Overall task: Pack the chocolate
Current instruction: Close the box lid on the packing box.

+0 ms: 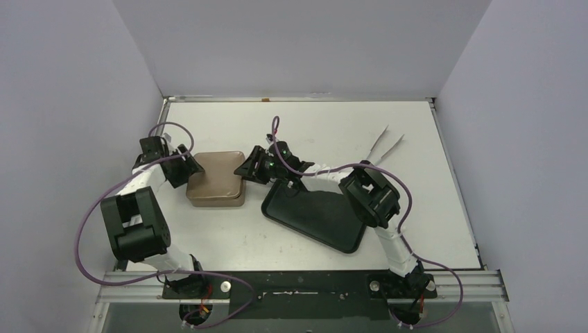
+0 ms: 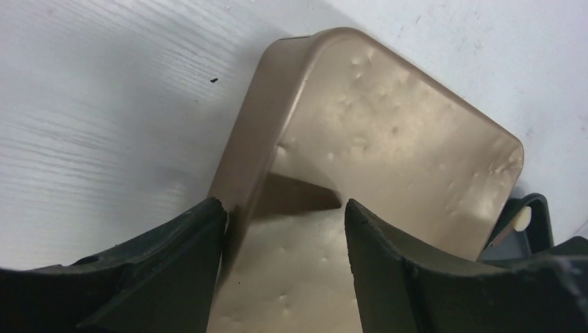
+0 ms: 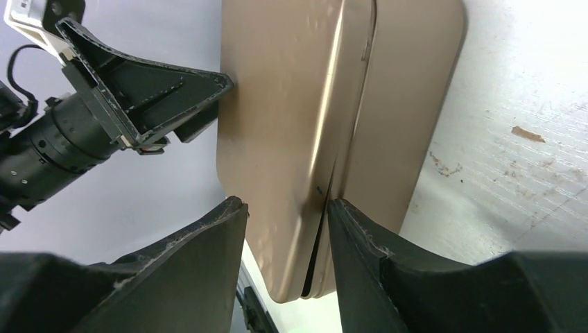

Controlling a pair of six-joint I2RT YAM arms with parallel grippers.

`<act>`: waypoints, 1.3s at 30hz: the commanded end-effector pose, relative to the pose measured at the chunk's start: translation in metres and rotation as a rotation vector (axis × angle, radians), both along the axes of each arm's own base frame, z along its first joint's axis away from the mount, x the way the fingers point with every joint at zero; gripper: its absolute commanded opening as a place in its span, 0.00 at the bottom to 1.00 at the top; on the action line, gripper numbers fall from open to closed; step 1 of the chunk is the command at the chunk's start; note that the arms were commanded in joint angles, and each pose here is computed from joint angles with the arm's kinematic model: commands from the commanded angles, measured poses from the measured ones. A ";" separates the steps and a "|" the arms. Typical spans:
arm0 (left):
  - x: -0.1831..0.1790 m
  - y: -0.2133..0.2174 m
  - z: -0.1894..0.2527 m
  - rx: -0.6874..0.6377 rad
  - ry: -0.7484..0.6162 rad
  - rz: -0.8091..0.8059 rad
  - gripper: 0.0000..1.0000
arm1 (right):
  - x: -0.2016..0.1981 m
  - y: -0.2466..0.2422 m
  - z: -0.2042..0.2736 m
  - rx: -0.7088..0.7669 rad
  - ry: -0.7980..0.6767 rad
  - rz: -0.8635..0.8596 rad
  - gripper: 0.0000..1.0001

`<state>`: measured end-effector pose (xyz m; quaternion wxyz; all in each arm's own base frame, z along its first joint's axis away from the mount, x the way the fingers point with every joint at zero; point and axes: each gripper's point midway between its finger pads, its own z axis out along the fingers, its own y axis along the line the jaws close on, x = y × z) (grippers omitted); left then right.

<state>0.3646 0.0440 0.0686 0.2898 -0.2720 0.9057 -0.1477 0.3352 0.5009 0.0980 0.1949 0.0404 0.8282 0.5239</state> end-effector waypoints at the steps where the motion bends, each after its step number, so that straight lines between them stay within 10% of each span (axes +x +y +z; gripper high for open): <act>1: 0.004 -0.025 0.007 -0.146 -0.081 -0.046 0.60 | 0.002 0.011 0.033 0.080 -0.044 0.020 0.46; 29: 0.009 -0.041 0.052 -0.217 -0.213 -0.078 0.61 | 0.003 0.005 0.077 0.290 -0.131 0.117 0.38; 39: 0.004 -0.045 0.045 -0.236 -0.208 -0.082 0.62 | 0.010 -0.002 0.019 0.125 0.013 0.092 0.43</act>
